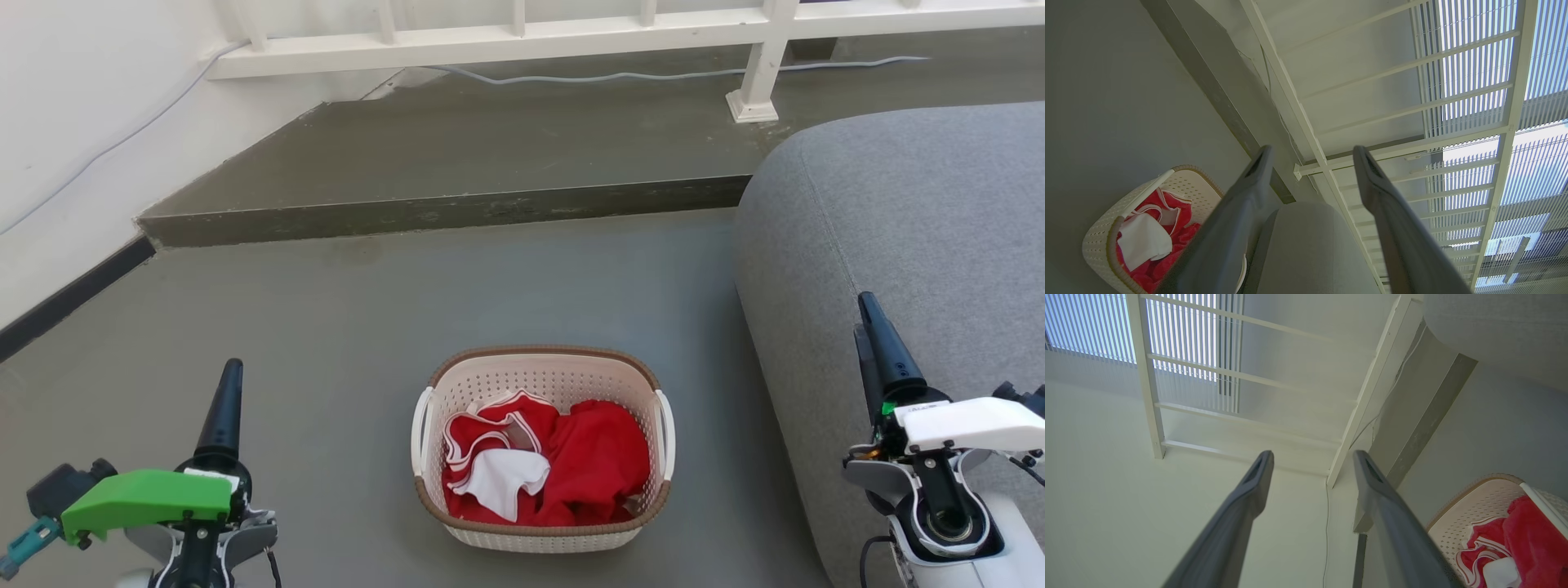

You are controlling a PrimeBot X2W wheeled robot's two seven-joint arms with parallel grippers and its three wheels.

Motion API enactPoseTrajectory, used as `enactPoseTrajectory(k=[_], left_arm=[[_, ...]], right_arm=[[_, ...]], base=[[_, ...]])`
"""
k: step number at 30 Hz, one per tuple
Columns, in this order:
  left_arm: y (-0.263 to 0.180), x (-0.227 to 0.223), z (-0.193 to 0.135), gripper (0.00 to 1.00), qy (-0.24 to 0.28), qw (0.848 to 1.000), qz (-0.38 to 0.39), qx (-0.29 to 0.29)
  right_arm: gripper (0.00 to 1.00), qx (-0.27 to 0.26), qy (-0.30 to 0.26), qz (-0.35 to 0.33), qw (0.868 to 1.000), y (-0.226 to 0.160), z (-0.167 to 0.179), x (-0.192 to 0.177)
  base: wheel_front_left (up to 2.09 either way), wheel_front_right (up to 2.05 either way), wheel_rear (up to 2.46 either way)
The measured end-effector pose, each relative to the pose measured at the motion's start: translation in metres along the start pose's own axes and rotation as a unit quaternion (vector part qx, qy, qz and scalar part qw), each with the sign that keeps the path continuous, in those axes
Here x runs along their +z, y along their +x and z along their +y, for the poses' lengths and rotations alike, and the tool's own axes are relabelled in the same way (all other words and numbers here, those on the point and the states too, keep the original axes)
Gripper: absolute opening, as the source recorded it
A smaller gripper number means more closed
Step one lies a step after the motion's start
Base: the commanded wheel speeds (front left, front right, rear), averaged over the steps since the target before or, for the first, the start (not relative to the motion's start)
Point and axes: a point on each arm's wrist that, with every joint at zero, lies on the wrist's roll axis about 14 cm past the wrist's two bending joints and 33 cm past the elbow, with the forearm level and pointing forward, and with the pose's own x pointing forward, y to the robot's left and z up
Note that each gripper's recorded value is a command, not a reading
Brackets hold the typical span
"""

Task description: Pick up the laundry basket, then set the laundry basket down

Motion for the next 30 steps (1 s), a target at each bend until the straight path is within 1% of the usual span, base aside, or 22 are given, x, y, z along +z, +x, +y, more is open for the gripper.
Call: enactPoseTrajectory(k=[3,5,9,13,17,22,25,30], left_arm=[[0.001,-0.003,-0.003,1.00,0.027,1.000,0.005,-0.005],[0.001,-0.004,-0.003,1.00,0.033,0.999,0.005,-0.006],[0.002,-0.003,-0.007,1.00,0.073,0.997,0.005,-0.013],[0.004,-0.003,-0.015,1.00,0.109,0.994,0.003,-0.027],[0.005,-0.007,-0.020,1.00,0.140,0.990,0.006,-0.037],[0.008,-0.008,-0.034,1.00,0.199,0.978,0.003,-0.061],[0.008,-0.011,-0.037,1.00,0.225,0.972,0.005,-0.068],[0.008,-0.012,-0.043,1.00,0.273,0.959,0.000,-0.082]], right_arm=[[1.00,0.003,-0.025,0.005,1.000,0.000,0.002,-0.003],[1.00,0.005,-0.033,0.005,0.999,0.000,0.002,-0.004],[1.00,0.012,-0.063,0.011,0.998,0.002,0.006,-0.008],[1.00,0.023,-0.111,0.019,0.993,0.003,0.011,-0.009],[1.00,0.031,-0.146,0.029,0.988,0.003,0.013,-0.017],[1.00,0.046,-0.193,0.032,0.980,0.006,0.020,-0.018],[1.00,0.051,-0.225,0.035,0.972,0.006,0.021,-0.019],[1.00,0.065,-0.262,0.032,0.962,0.008,0.027,-0.021]], base=[[0.00,0.00,0.00],[0.00,0.00,0.00],[0.00,0.00,0.00],[0.00,0.00,0.00],[0.00,0.00,0.00],[0.00,0.00,0.00],[0.00,0.00,0.00],[0.00,0.00,0.00]])
